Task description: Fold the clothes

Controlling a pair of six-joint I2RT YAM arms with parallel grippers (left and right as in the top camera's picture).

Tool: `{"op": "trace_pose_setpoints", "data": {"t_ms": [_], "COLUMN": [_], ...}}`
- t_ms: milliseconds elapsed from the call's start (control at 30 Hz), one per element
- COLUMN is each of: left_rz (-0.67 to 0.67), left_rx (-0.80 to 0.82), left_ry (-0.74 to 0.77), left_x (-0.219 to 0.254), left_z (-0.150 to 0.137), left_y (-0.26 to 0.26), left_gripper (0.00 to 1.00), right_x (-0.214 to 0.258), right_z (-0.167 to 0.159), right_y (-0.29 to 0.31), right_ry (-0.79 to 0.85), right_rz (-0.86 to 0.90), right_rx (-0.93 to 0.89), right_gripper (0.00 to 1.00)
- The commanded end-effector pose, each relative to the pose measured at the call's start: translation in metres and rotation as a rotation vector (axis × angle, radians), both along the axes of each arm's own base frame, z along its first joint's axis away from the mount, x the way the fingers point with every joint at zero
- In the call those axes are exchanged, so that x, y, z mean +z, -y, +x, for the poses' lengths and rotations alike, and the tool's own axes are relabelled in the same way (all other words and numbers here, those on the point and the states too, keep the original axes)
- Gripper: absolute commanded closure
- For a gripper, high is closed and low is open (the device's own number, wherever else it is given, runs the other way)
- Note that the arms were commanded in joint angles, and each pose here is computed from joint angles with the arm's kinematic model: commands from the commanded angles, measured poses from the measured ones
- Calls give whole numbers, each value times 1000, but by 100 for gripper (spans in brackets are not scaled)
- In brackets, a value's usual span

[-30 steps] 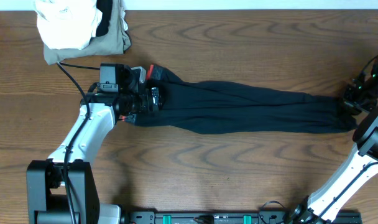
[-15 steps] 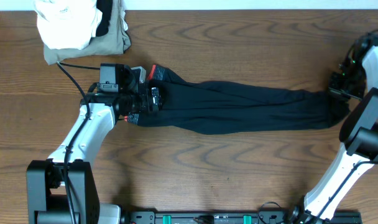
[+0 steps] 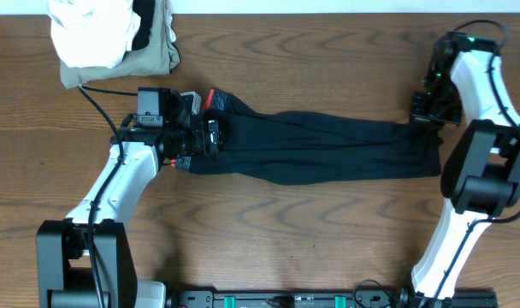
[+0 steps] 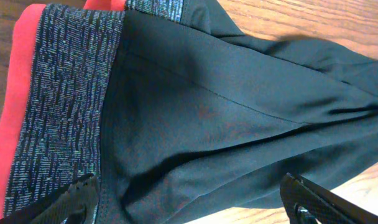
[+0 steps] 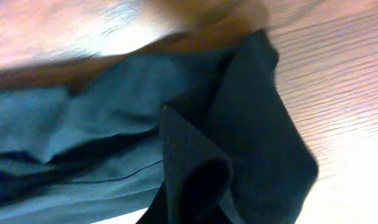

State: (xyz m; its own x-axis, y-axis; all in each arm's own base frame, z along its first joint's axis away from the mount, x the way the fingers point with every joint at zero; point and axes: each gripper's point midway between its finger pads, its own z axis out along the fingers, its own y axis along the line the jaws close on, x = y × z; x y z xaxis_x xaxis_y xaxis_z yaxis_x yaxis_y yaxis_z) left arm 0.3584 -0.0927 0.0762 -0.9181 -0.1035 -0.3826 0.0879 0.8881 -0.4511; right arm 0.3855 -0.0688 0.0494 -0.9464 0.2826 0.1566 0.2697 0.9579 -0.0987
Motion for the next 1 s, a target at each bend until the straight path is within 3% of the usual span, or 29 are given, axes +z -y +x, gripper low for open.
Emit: {"op": "trace_pose_setpoints", "data": {"t_ms": [0,400,967], "left_rz": [-2,-2,-2], "left_rx": [-13,-13,-13], "left_ry": [16,16,16], "left_x": [3,3,3], "left_z": [-1,-1,-1], "left_y": [-1,0,0], "left_gripper": [5,5,5], "right_x": [13,14,2], "right_z": [4,-3,-5], "right_y": [-17,-75,-108], "right_ry": [23,-16,-9], "right_rz": [-11,24,44], "right_rx": [12,134,167], "right_gripper": [99,99,99]}}
